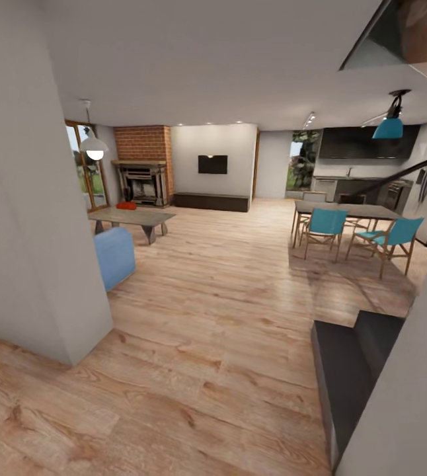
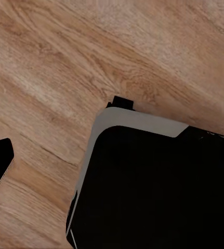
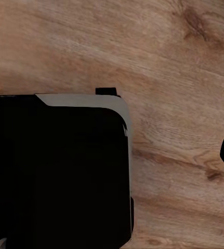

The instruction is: Move the two storage containers from the living room to the garage. In the garage, place one container on the floor and stack the other container on top of it (either order is fine).

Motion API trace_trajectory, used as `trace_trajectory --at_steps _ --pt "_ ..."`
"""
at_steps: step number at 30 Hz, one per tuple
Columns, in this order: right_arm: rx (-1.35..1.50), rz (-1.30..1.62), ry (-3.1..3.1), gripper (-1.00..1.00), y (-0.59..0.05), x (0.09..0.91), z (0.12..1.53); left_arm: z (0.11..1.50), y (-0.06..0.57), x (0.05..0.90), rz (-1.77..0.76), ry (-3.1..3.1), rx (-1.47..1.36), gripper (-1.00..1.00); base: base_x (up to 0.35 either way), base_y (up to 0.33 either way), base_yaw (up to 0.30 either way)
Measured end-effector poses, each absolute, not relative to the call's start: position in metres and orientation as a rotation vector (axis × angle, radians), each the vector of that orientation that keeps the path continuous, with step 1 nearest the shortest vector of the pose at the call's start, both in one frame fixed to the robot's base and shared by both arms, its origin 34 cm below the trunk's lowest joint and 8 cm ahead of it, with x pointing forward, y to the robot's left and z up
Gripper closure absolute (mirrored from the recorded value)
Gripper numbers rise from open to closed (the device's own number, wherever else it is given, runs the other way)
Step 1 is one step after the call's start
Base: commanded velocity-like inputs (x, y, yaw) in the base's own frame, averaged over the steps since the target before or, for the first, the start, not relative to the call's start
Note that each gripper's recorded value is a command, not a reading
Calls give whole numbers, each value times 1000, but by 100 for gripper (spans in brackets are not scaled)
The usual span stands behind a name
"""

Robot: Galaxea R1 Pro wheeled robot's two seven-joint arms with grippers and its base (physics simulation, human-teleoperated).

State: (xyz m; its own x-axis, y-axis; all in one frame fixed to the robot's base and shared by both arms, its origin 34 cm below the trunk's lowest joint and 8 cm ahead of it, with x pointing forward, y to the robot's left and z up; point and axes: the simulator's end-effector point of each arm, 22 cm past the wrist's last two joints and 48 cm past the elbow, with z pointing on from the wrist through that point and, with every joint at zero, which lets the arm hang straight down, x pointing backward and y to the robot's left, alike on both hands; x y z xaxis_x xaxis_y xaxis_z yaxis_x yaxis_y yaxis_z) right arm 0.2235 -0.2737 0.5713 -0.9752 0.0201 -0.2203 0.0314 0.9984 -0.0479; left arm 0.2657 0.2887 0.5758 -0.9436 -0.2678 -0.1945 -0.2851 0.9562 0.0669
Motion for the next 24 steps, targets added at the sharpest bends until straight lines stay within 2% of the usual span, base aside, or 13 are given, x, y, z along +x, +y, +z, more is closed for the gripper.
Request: trace_trajectory --at_steps 24 --pt "36 -76 2919 -100 -274 223 571 576 289 266 140 2924 -417 -100 323 67 0"
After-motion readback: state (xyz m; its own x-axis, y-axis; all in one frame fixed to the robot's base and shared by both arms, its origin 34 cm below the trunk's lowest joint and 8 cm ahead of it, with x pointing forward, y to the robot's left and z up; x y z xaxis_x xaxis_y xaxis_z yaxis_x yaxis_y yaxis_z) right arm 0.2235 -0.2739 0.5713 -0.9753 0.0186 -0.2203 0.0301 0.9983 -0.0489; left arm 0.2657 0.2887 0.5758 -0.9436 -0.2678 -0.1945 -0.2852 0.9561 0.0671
